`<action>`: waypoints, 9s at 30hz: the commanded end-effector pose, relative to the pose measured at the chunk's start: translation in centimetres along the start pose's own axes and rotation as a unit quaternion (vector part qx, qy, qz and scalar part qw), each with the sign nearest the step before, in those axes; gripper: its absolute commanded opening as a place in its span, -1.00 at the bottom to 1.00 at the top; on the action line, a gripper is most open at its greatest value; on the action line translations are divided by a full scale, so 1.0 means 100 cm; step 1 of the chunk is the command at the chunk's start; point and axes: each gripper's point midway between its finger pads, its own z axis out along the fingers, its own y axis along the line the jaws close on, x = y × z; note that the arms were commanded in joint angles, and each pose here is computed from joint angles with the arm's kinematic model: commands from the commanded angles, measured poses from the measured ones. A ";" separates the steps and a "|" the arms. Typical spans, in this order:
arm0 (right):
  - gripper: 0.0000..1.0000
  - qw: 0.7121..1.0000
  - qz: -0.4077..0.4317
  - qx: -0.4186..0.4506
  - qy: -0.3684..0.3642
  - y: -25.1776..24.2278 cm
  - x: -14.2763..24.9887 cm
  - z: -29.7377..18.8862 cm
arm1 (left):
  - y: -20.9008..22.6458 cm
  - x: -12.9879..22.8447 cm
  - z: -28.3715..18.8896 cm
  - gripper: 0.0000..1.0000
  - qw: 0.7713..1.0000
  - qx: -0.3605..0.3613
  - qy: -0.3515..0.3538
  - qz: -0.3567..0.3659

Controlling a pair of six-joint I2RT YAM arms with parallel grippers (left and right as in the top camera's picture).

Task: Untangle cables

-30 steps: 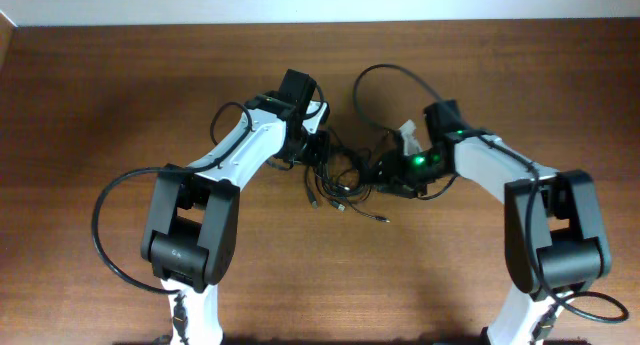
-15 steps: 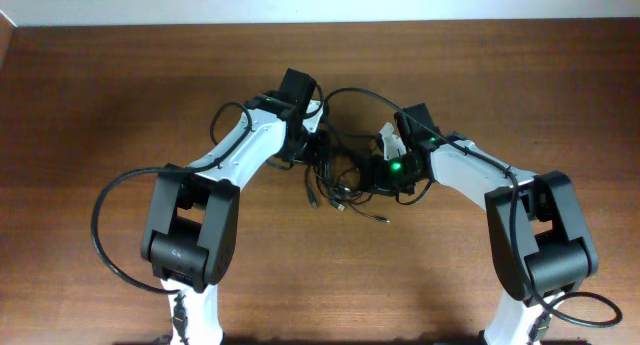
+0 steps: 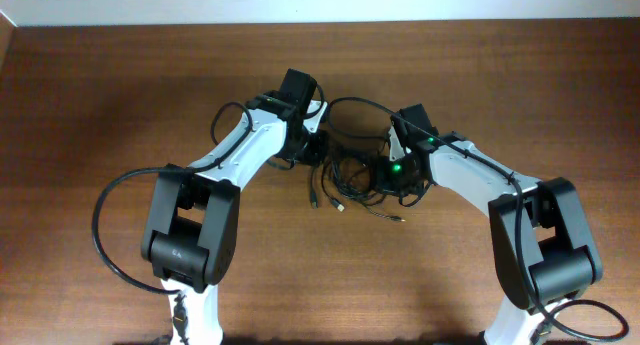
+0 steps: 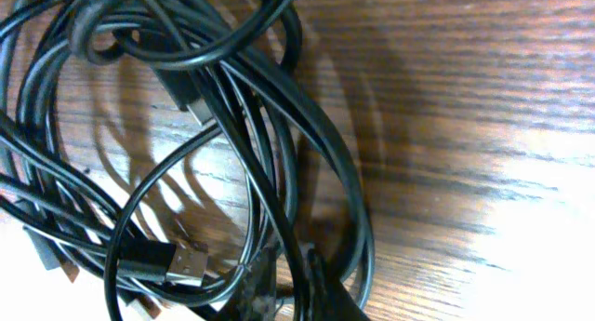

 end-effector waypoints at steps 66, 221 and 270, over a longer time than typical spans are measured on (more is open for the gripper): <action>-0.92 0.983 -0.118 -0.142 0.015 0.066 -0.031 -0.081 | 0.036 -0.004 -0.007 0.12 0.995 0.006 -0.001 -0.097; -0.33 0.959 -0.094 0.266 0.011 -0.076 0.029 -0.032 | 0.030 -0.005 -0.005 0.24 0.996 0.006 -0.003 -0.088; -0.19 0.989 0.144 0.024 0.021 -0.054 0.001 -0.070 | -0.021 -0.002 -0.036 -0.85 0.984 0.180 0.002 -0.011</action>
